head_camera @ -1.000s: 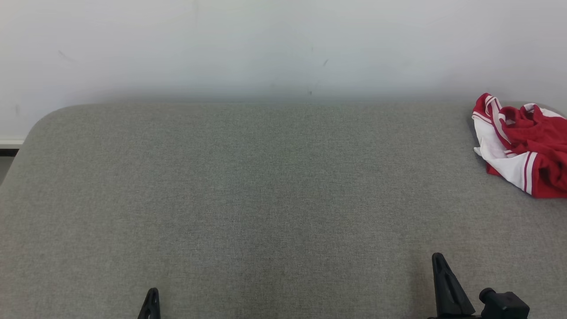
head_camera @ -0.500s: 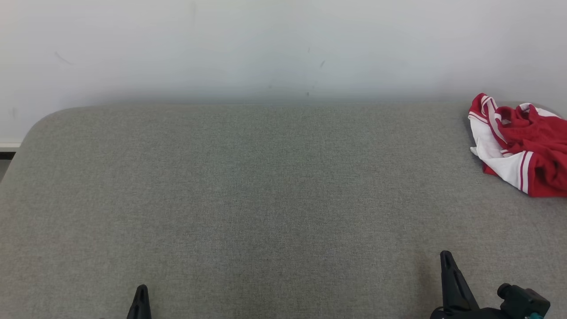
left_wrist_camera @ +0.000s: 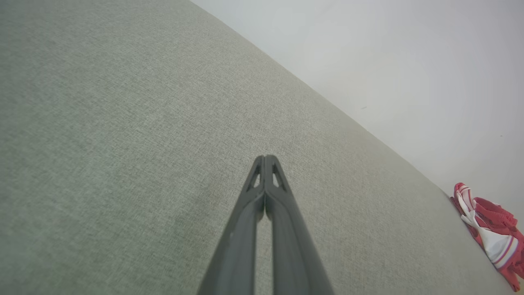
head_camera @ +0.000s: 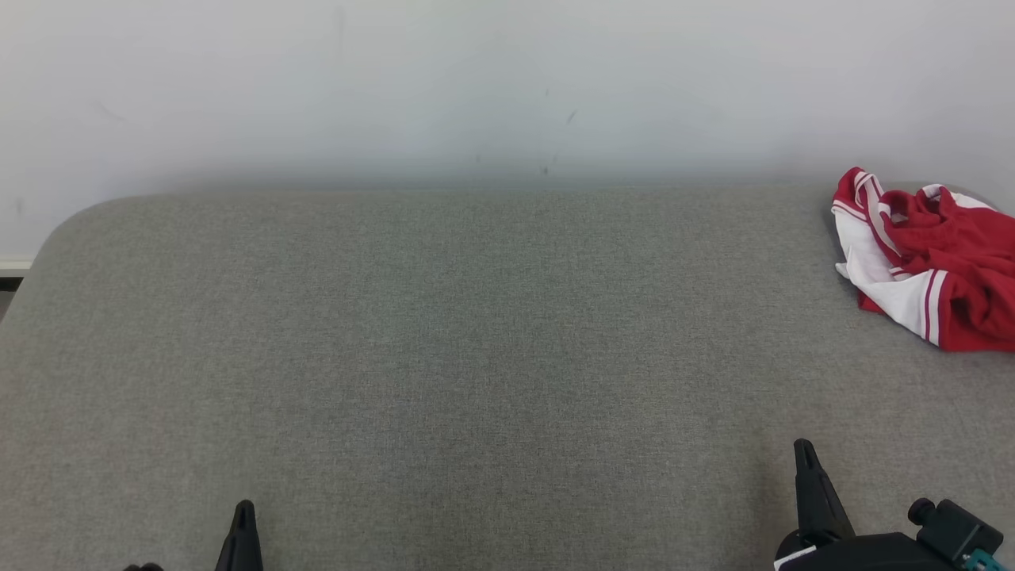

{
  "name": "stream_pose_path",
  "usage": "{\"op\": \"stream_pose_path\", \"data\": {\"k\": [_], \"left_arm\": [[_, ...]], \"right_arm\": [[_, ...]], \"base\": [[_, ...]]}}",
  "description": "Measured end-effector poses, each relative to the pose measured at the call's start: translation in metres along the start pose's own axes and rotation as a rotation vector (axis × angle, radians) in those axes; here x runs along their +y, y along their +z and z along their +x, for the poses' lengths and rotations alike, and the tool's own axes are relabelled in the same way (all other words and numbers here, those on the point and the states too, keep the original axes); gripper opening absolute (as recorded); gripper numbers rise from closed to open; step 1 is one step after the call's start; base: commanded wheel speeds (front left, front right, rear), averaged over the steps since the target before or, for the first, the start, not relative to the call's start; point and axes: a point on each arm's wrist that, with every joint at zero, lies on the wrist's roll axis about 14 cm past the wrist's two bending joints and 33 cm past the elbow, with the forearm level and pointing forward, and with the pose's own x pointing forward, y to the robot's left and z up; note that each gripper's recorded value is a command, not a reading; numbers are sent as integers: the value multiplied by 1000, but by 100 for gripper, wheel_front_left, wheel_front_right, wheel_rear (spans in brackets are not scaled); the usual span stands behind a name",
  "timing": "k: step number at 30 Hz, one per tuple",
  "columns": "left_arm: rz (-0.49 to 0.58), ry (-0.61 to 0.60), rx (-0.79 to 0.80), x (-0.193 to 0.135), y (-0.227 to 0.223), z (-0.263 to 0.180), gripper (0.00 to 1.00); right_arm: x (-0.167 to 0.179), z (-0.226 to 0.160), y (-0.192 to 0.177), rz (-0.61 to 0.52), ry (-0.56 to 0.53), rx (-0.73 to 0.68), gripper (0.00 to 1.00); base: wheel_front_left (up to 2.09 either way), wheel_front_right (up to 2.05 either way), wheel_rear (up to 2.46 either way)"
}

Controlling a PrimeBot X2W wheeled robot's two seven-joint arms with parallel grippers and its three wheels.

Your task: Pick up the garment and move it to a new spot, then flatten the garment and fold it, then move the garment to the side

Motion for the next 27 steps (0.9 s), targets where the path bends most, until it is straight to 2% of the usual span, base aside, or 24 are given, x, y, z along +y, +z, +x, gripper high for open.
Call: {"op": "stream_pose_path", "data": {"k": [27], "left_arm": [[-366,-27,3,-10,13,14,0]], "right_arm": [[-1,7,12,352,-12,-12,0]], "base": [[0,0,0]]}}
